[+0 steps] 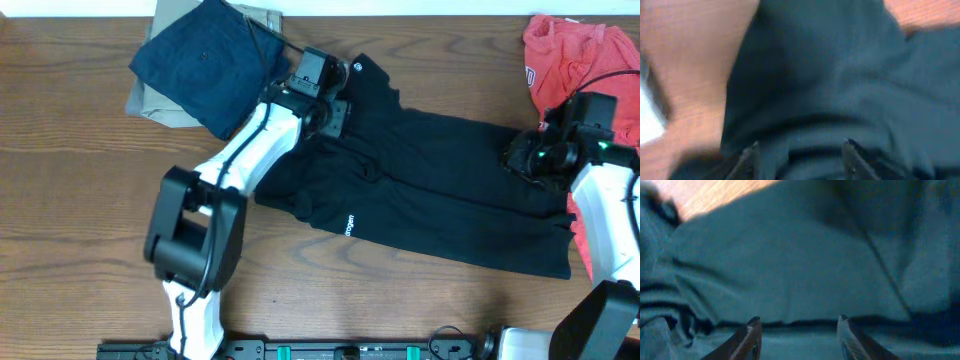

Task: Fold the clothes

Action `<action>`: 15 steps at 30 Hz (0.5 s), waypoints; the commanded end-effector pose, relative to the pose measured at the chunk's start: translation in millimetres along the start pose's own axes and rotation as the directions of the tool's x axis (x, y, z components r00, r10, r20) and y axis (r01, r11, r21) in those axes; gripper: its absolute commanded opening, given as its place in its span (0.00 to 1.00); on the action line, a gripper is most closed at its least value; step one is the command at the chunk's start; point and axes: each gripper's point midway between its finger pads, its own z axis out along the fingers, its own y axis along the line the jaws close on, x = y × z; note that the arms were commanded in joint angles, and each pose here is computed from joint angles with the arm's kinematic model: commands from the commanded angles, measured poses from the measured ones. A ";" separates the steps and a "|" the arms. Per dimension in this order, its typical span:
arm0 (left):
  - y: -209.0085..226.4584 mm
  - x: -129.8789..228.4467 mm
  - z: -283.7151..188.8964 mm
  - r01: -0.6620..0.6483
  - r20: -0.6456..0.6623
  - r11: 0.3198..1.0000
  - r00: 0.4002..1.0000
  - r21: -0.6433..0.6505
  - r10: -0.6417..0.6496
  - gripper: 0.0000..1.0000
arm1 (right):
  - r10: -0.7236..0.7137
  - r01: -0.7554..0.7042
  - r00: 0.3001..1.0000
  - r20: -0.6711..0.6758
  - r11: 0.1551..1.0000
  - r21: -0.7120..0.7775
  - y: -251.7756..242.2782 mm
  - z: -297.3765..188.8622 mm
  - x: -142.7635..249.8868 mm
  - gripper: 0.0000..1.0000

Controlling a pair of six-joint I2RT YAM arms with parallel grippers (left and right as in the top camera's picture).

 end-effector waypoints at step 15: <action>17.7 104.0 -11.5 0.174 -0.339 0.978 0.918 -0.118 -0.204 0.06 | -0.013 0.013 0.996 -0.090 1.000 -0.006 12.2 2.2 23.8 0.52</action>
